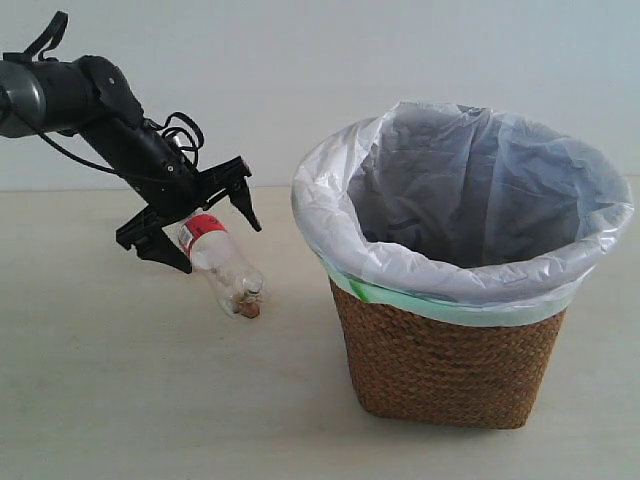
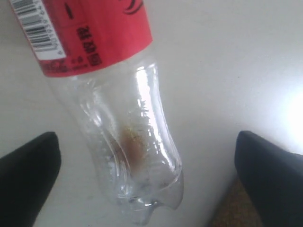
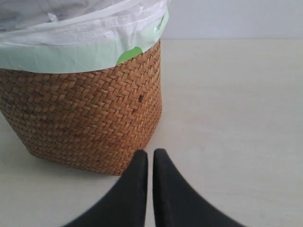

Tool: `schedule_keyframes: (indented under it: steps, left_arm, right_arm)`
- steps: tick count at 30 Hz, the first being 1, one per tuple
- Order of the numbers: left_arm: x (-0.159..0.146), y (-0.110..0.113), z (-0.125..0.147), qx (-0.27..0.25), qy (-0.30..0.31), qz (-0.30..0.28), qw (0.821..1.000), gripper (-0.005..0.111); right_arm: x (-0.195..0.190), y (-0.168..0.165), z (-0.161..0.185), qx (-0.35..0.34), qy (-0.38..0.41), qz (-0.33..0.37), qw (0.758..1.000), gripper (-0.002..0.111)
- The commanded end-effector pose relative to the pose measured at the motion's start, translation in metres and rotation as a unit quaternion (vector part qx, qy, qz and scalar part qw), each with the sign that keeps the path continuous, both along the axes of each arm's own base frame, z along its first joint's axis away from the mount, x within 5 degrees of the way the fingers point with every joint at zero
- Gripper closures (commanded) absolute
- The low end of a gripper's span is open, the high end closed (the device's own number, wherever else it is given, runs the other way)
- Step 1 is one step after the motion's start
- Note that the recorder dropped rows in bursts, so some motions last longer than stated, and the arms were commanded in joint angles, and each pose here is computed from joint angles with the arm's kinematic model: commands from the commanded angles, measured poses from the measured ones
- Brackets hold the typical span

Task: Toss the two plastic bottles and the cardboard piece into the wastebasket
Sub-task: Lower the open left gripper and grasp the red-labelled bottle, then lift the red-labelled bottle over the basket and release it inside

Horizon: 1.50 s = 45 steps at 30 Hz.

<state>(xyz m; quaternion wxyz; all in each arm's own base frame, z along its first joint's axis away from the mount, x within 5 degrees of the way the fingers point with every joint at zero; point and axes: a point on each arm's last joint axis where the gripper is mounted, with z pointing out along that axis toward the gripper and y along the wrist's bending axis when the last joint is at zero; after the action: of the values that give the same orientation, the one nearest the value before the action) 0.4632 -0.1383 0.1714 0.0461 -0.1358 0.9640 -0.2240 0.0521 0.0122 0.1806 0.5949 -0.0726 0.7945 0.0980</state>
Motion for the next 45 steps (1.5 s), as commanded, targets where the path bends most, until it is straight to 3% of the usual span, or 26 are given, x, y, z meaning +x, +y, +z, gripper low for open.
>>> schedule_keyframes:
  steps: [1, 11, 17, 20, 26, 28, 32, 37, 45]
  left_arm:
    - [0.001, -0.005, -0.004, -0.001, 0.002, 0.003, 1.000, 0.015]
    - [0.006, -0.004, -0.031, 0.011, 0.015, 0.021, 1.000, 0.016]
    - [0.006, -0.004, -0.050, 0.017, 0.034, 0.025, 0.999, 0.024]
    - [0.007, -0.004, -0.051, 0.018, 0.031, 0.026, 0.999, 0.038]
    - [0.013, 0.000, -0.040, 0.021, -0.001, -0.018, 1.000, 0.089]
    - [0.011, 0.004, -0.034, 0.032, -0.002, -0.041, 0.999, 0.103]
    - [0.006, 0.020, -0.009, 0.108, -0.017, -0.079, 0.991, 0.103]
    - [-0.010, 0.044, 0.045, 0.216, -0.053, -0.088, 0.971, 0.103]
    - [-0.067, 0.067, 0.124, 0.236, -0.142, -0.080, 0.958, 0.103]
  right_arm:
    - [0.000, 0.000, 0.001, -0.002, -0.005, -0.001, 1.000, 0.108]
    - [0.000, 0.000, 0.001, -0.002, -0.005, -0.001, 1.000, 0.108]
    - [0.000, 0.000, 0.001, -0.002, -0.005, -0.001, 1.000, 0.108]
    - [0.000, 0.000, 0.001, -0.002, -0.005, -0.001, 1.000, 0.108]
    - [0.000, 0.000, 0.001, -0.002, -0.005, -0.001, 1.000, 0.108]
    - [0.000, 0.000, 0.001, -0.002, -0.005, -0.001, 1.000, 0.108]
    - [0.000, 0.000, 0.001, -0.002, -0.005, -0.001, 1.000, 0.108]
    - [0.000, 0.000, 0.001, -0.002, -0.005, -0.001, 1.000, 0.108]
    - [0.000, 0.000, 0.001, -0.002, -0.005, -0.001, 1.000, 0.108]
